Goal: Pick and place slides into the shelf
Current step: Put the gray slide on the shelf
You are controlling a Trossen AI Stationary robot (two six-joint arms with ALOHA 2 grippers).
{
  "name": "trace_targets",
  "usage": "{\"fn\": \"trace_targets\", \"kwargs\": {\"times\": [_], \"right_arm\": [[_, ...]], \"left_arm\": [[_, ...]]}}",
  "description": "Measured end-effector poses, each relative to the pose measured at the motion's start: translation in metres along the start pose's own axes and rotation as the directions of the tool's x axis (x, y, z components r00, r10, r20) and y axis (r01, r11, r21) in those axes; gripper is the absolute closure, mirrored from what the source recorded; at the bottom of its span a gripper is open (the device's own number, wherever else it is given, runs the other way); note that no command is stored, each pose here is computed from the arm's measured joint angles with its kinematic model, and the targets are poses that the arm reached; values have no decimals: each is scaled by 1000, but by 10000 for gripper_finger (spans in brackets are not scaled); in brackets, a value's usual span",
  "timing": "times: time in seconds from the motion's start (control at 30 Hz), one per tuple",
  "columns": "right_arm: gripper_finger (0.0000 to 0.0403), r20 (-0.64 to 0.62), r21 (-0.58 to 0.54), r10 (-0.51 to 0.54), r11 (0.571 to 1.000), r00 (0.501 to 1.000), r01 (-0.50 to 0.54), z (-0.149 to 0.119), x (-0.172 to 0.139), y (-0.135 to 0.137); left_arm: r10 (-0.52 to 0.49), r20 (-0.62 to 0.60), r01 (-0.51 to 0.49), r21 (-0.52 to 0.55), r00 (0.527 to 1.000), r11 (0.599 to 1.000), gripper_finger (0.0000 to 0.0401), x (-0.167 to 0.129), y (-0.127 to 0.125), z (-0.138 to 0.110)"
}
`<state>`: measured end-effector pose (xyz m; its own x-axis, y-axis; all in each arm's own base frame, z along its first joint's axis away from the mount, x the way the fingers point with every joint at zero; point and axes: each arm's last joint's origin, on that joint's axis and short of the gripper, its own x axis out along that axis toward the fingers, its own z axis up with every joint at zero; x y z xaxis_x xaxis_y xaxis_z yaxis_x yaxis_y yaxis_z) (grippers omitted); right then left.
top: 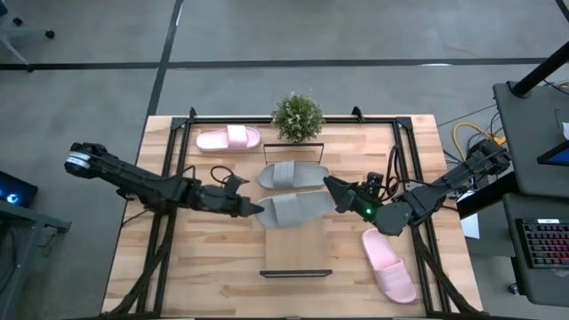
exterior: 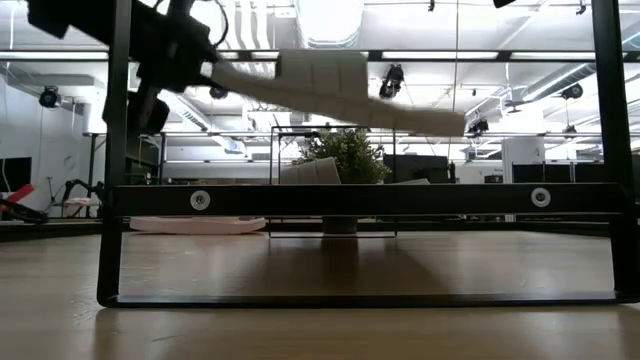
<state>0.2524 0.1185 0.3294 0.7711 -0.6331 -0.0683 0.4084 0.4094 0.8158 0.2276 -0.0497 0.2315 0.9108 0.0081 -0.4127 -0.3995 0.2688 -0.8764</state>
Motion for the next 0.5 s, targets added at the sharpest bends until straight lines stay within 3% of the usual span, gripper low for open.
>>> {"fn": "trace_targets", "kwargs": {"times": [0.17,0.5], "right_arm": [[213,-12,-1,6,1000,1000,-6,0,0,0],[213,-13,-5,4,1000,1000,-4,0,0,0]], "left_arm": [[13,-47,-13,1,999,1000,382,-6,19,10],[-82,-25,80,-56,996,995,382,-17,48,25]]}}
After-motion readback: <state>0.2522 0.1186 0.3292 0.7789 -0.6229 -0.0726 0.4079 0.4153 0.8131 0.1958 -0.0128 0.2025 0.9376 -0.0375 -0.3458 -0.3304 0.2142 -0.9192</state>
